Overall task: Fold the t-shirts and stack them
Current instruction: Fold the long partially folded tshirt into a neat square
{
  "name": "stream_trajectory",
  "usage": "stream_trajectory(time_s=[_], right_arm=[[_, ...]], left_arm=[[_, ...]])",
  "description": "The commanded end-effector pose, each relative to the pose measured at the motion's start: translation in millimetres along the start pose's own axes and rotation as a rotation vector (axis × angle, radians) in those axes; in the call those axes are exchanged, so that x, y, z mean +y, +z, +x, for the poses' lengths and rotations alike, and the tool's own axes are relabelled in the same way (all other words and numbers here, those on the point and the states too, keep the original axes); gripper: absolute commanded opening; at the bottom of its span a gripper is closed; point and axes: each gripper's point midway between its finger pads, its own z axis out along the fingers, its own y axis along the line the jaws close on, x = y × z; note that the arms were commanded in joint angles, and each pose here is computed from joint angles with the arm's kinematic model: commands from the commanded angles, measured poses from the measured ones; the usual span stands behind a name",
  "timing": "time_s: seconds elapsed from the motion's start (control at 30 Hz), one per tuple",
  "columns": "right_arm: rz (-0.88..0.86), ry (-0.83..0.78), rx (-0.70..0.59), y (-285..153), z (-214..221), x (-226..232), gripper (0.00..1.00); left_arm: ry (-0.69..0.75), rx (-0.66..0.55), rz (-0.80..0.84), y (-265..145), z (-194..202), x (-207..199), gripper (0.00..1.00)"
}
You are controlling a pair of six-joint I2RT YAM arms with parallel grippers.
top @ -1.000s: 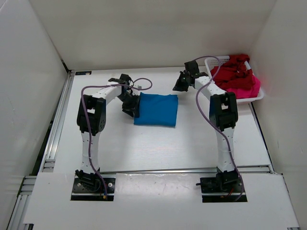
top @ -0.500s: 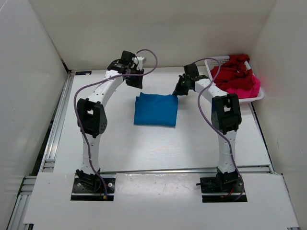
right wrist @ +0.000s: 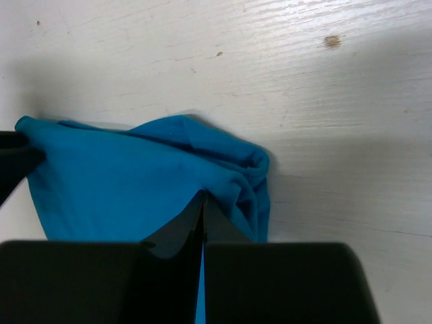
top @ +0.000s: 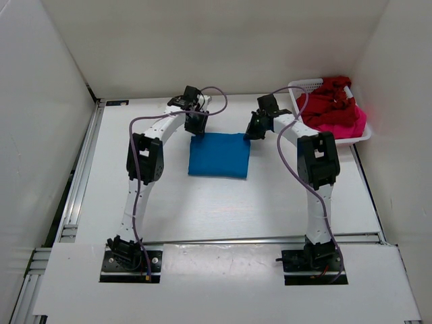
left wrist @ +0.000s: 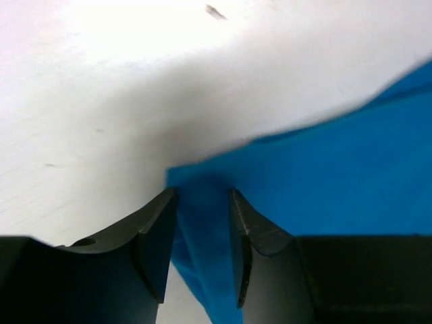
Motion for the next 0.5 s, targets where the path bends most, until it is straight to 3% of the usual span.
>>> stream_trajectory(time_s=[0.0,0.07,0.17,0.33,0.37,0.47], right_arm=[[0.033,0.010,-0.021,-1.7,-7.9,-10.9,0.00],[0.045,0.022,-0.015,5.8,-12.7,-16.9,0.00],[0.041,0.012,0.006,3.9,-16.3,-17.0,0.00],[-0.017,-0.033,-0.068,-26.9,-43.0,9.8,0.03],[-0.045,-0.052,-0.091,-39.4,-50.4,20.1,0.08],[-0.092,-0.079,-0.123,-65.2,-62.6,39.8,0.21]], left_arm=[[-0.001,-0.116,-0.138,-26.8,-35.2,30.0,0.48],[-0.001,-0.122,-0.147,-32.2,-36.6,30.8,0.52],[0.005,-0.164,-0.126,-58.1,-47.5,23.0,0.69],[-0.006,-0.237,-0.138,-110.7,-59.1,26.9,0.94],[-0.003,-0.241,-0.120,-117.9,-57.7,22.4,1.00],[-0.006,-0.175,-0.074,-125.3,-24.5,12.0,1.00]])
